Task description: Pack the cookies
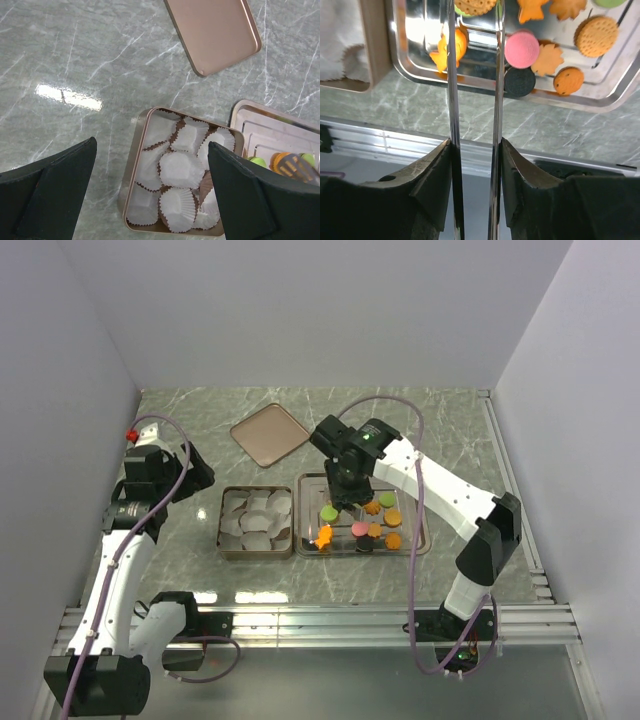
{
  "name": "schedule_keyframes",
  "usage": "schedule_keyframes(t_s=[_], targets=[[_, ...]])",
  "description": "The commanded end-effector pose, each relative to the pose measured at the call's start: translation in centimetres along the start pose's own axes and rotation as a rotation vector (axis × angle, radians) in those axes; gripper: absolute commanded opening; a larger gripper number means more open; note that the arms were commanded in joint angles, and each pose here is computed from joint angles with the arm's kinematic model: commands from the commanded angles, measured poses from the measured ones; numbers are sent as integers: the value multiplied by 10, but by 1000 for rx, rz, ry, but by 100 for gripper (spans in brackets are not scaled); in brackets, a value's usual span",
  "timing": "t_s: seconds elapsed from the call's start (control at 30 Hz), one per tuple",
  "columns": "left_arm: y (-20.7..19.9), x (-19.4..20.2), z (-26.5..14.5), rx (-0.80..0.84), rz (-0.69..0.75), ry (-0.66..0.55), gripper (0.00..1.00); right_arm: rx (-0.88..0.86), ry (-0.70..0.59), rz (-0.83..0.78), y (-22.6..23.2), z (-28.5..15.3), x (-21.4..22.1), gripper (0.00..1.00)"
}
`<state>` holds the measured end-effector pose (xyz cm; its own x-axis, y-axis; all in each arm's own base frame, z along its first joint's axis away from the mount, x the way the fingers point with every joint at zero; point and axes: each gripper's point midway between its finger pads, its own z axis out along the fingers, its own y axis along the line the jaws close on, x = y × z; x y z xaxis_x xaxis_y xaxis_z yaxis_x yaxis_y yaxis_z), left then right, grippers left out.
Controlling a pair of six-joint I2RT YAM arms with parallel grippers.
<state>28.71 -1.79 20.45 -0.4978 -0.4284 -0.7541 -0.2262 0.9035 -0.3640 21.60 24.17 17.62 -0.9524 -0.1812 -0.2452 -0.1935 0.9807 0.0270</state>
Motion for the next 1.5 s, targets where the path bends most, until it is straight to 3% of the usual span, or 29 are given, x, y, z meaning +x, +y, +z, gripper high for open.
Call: schedule_keyframes(t_s=[0.0, 0.33, 0.53, 0.9, 1.47], targets=[[-5, -8, -2, 21, -1, -39, 100, 10, -84, -8, -3, -32, -10, 44], [-8, -6, -2, 46, 8, -33, 99, -146, -134, -100, 67, -71, -20, 44], [-7, -6, -3, 35, 2, -36, 100, -168, -102, -106, 92, -56, -28, 44], [-19, 1, -6, 60, 28, -28, 100, -142, -61, -153, 104, -23, -34, 44], [-18, 3, -2, 53, 29, -12, 99, -99, -82, -143, 93, -15, -46, 56]])
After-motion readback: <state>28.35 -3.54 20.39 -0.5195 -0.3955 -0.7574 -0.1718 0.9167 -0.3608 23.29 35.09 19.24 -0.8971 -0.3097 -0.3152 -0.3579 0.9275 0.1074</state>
